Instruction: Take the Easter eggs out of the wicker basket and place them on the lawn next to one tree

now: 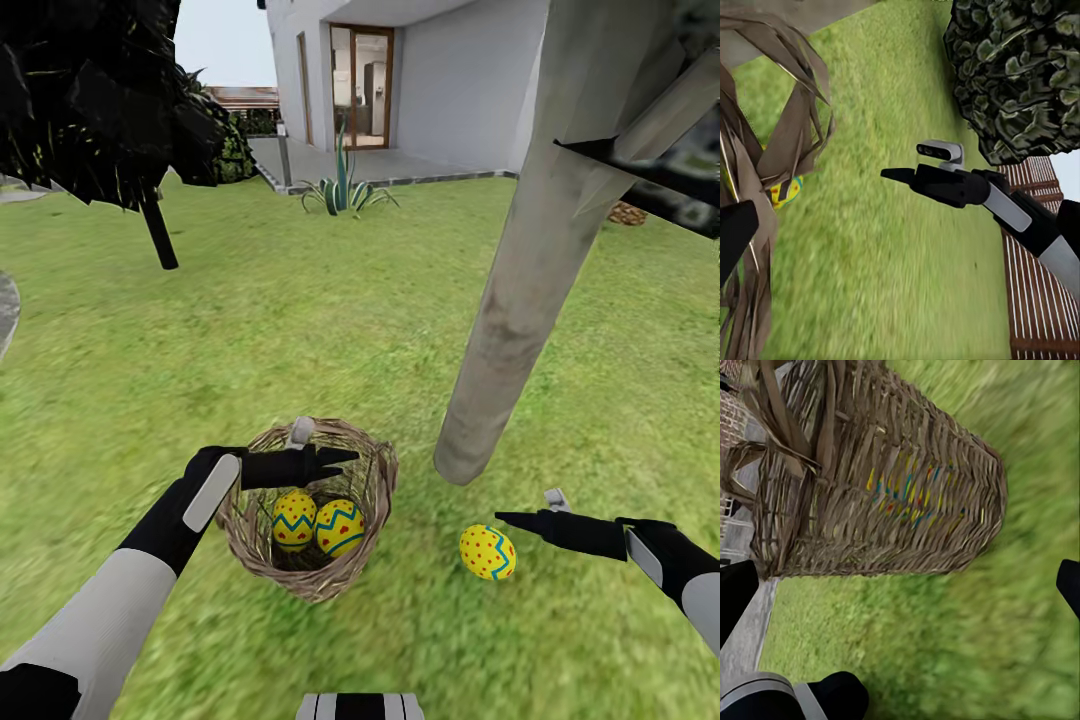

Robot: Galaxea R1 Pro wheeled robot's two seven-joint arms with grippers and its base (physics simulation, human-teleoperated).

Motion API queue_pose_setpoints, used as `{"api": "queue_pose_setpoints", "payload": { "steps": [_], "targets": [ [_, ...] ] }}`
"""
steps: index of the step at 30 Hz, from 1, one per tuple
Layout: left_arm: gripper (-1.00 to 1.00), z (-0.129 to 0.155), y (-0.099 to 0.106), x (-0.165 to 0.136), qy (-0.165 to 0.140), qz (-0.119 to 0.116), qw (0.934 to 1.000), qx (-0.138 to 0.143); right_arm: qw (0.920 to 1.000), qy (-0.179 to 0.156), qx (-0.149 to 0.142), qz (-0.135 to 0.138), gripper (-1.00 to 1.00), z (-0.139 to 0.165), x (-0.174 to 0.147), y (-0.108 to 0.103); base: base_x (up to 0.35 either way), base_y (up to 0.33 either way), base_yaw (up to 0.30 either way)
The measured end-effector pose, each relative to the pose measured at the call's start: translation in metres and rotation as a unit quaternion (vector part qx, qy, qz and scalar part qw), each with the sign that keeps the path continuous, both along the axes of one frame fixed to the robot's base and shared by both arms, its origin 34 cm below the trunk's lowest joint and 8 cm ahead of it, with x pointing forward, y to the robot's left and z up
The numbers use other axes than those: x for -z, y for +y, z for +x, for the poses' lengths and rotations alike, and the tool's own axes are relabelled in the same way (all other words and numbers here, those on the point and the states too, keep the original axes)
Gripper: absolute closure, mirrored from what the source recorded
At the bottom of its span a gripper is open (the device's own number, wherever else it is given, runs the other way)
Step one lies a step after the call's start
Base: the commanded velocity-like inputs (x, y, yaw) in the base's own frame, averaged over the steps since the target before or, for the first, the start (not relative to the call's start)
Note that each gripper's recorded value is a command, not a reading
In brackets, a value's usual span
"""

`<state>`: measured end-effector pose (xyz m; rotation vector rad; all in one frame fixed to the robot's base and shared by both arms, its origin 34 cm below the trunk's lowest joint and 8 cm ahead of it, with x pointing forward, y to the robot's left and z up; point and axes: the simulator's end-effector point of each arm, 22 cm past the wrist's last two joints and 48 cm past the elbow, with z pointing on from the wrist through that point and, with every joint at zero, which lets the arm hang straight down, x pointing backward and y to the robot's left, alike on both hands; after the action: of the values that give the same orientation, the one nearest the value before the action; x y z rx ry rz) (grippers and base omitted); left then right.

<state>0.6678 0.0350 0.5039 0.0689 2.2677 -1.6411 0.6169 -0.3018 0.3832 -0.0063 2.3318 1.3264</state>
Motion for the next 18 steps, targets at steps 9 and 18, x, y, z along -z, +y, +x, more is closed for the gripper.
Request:
{"api": "queue_pose_setpoints", "payload": {
  "steps": [9,18],
  "targets": [
    [-1.0,0.0,0.001,-0.022,-0.018,0.0,0.9998,0.0,0.9998,-0.02,0.001,0.0,-1.0,0.004,-0.02,0.0,0.0,0.0,0.0],
    [-1.0,-0.001,0.001,-0.045,-0.037,0.0,0.9993,-0.001,0.9993,-0.037,0.001,0.0,-1.0,0.007,-0.041,0.0,0.0,0.0,0.0]
  ]
}}
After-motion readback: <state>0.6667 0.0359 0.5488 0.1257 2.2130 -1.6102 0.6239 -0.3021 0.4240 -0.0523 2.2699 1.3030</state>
